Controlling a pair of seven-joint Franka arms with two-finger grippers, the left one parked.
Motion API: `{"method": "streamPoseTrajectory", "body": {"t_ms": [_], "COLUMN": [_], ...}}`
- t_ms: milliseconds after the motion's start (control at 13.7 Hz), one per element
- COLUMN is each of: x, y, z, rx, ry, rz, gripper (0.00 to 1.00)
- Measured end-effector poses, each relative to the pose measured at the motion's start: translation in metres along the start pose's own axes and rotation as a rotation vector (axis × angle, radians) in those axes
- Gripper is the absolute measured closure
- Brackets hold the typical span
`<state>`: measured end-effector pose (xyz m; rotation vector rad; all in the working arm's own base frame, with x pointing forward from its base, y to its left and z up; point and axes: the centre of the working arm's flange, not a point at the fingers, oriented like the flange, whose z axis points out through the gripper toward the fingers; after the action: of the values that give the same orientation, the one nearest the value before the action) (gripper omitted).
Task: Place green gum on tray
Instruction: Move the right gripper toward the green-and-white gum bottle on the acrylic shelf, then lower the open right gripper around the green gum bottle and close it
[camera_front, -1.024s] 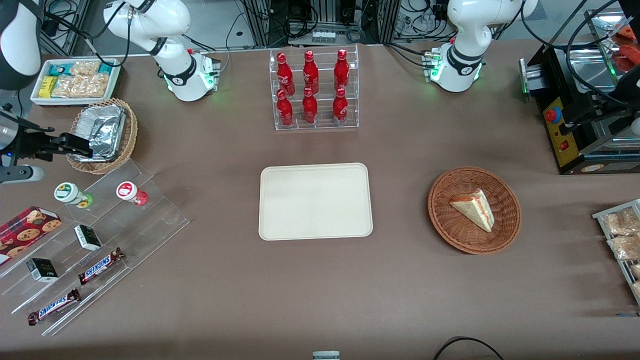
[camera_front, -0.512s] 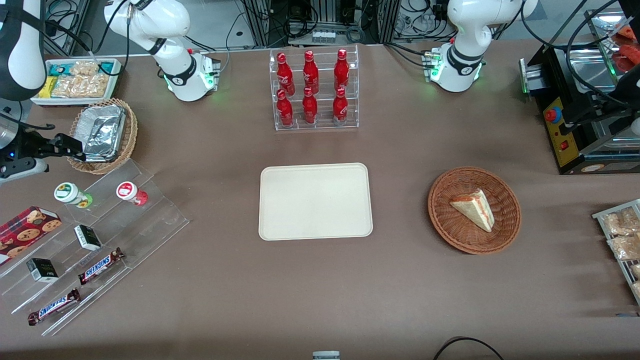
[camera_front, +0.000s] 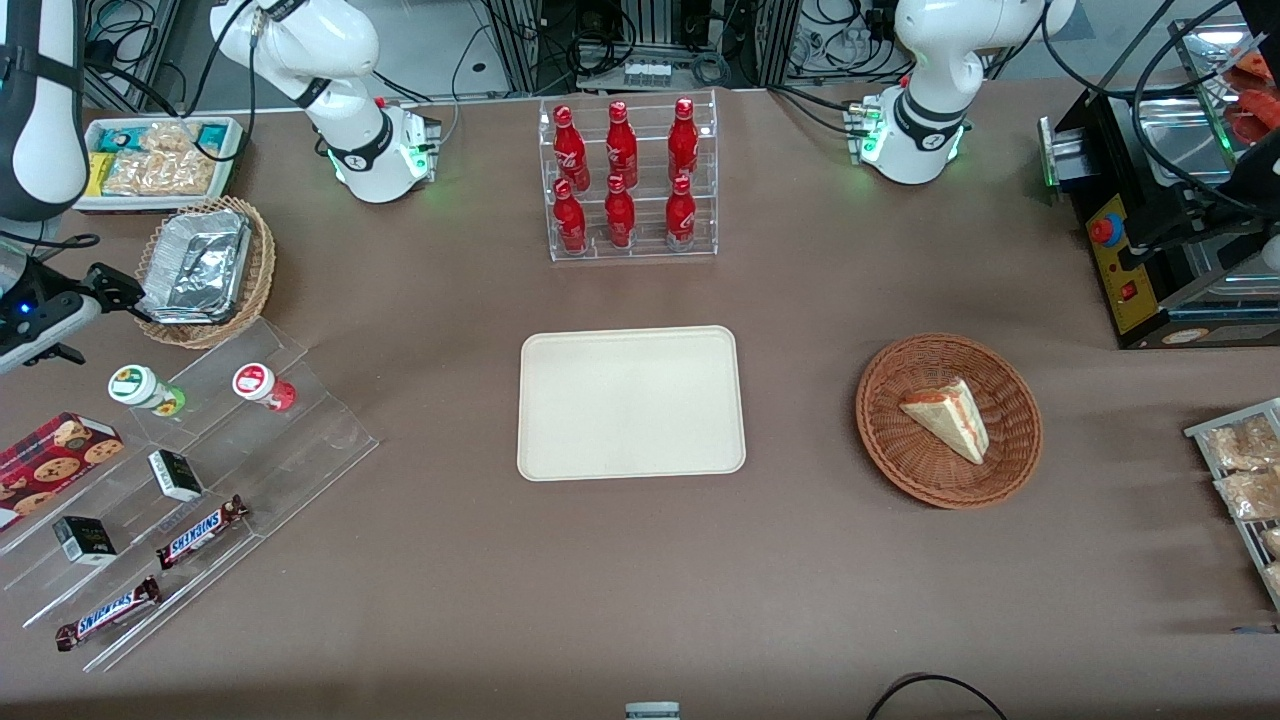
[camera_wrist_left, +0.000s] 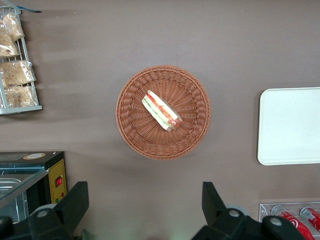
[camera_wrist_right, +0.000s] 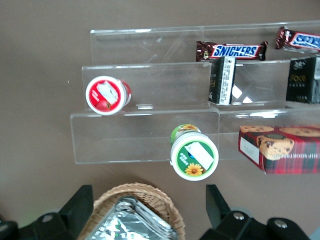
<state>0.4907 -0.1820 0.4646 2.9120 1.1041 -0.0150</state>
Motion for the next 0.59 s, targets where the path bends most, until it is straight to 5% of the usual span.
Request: {"method": "streamPoseTrajectory", "body": {"t_ms": [585], "x": [0.008], "y": [0.018], "z": [0.039], "rx": [-0.011], "ry": [-0.004], "rz": [-0.161], "gripper": [0.0]}}
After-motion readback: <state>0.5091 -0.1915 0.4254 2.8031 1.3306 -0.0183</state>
